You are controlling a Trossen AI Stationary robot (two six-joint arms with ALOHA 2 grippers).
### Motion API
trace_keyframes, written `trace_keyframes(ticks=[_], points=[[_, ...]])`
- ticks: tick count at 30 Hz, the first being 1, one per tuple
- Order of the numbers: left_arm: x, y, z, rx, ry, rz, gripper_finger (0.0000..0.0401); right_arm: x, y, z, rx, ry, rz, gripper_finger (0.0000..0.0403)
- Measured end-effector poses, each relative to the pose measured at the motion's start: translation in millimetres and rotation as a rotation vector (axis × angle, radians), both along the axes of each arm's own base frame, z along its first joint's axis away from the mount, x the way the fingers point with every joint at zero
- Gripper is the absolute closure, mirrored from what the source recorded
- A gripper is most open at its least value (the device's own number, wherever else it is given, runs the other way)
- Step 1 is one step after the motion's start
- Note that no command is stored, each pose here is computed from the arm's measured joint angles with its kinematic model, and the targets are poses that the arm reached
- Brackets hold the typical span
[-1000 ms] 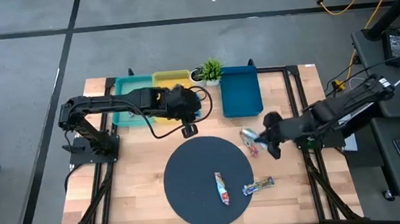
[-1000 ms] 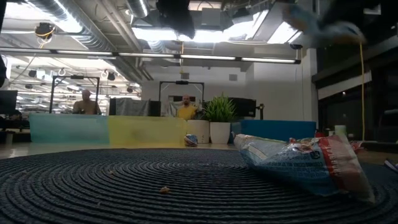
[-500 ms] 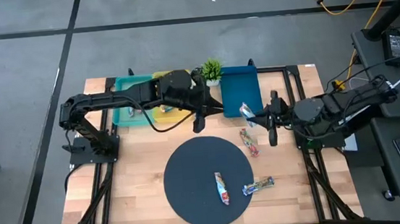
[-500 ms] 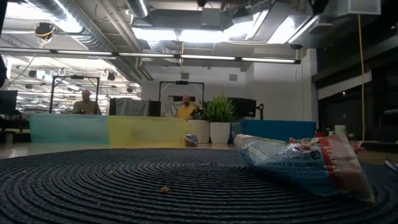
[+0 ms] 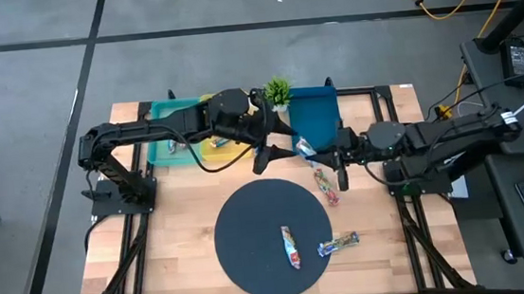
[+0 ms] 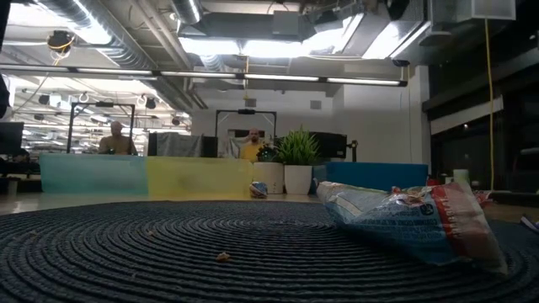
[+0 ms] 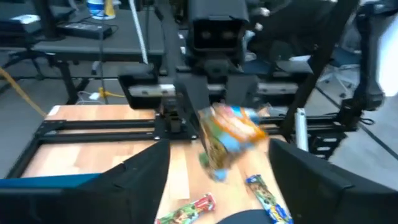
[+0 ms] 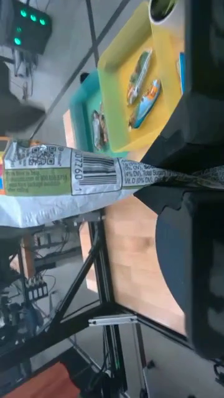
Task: Pick and place Granola Bars by type
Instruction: Put the green granola bar into the yellow bin
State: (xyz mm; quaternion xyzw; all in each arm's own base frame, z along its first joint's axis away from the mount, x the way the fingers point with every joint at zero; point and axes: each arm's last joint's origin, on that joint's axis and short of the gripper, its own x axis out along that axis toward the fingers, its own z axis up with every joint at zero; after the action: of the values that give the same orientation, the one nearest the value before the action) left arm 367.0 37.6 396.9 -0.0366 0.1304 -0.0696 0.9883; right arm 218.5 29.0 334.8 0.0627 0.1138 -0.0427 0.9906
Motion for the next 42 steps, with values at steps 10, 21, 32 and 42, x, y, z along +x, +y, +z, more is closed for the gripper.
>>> trace_keyframes(ticks=[10, 21, 32, 42], points=[[1, -1, 4, 0.004, -0.039, -0.01, 0.0116, 19, -4, -6, 0.021, -0.021, 0.031, 0.037], [1, -1, 3, 0.012, -0.036, -0.012, 0.022, 21, -13, -4, 0.033, -0.047, 0.041, 0.037], [0, 4, 3, 0.036, -0.04, 0.003, 0.0359, 22, -17, -3, 0.03, -0.055, 0.049, 0.0369], [-1, 6, 7, 0.026, -0.059, 0.019, 0.0361, 14, -15, 33, 0.0, 0.023, 0.105, 0.0239]])
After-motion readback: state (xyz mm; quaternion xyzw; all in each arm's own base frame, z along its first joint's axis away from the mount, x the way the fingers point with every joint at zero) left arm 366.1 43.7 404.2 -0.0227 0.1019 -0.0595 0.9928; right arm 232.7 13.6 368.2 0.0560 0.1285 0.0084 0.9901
